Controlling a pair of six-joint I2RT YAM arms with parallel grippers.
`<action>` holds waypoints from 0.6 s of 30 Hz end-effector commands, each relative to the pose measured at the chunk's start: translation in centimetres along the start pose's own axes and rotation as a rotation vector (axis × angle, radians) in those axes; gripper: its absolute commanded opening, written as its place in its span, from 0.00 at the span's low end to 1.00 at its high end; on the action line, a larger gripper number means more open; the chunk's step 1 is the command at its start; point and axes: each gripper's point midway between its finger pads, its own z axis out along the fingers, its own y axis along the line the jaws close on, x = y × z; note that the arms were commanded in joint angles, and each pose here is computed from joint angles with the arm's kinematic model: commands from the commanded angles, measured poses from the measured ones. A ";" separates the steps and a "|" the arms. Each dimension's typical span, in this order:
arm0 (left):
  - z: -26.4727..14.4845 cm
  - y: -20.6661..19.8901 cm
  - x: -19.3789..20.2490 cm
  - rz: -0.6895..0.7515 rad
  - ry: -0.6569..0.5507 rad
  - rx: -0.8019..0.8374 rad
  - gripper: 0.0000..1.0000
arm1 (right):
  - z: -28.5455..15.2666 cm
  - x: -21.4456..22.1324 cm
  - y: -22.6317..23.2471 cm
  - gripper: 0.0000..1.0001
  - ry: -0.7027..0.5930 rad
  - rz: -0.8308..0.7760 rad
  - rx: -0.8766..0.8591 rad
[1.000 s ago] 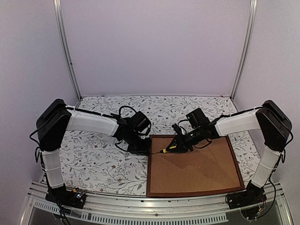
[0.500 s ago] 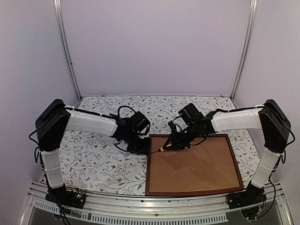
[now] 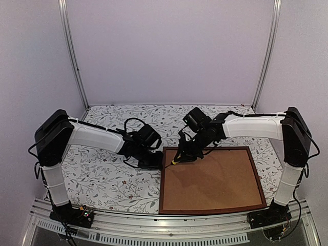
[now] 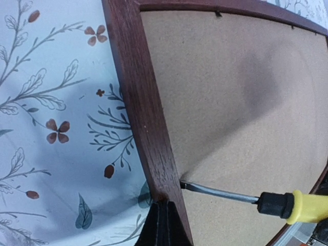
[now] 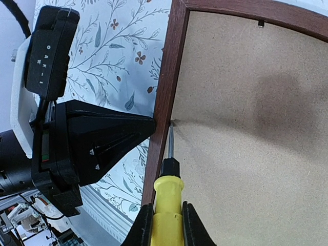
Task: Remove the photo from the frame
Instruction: Release the fastener from the backboard.
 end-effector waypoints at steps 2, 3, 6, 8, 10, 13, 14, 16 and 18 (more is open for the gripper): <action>3.3 -0.1 3.4 0.019 0.074 0.073 0.00 | 3.4 1.0 5.5 0.00 0.009 -0.080 -0.096; 3.4 0.0 3.5 0.019 0.075 0.075 0.00 | 3.8 1.0 5.6 0.00 0.014 -0.075 -0.093; 3.4 0.1 3.6 0.025 0.071 0.082 0.00 | 4.6 1.0 6.3 0.00 0.016 -0.077 -0.096; 3.5 0.2 3.7 0.026 0.071 0.082 0.00 | 4.9 1.2 6.4 0.00 0.029 -0.077 -0.110; 3.5 0.4 3.8 0.026 0.073 0.082 0.00 | 5.1 1.4 6.2 0.00 0.036 -0.076 -0.118; 3.5 0.7 3.9 0.023 0.074 0.082 0.00 | 4.8 1.7 5.5 0.00 0.049 -0.062 -0.173; 3.6 0.7 4.0 0.023 0.076 0.083 0.00 | 4.7 2.0 5.1 0.00 0.063 -0.049 -0.197; 3.7 0.8 4.1 0.021 0.076 0.085 0.00 | 4.5 2.3 4.4 0.00 0.073 -0.026 -0.242; 3.7 0.8 4.2 0.020 0.078 0.087 0.00 | 4.3 2.9 3.5 0.00 0.091 0.004 -0.270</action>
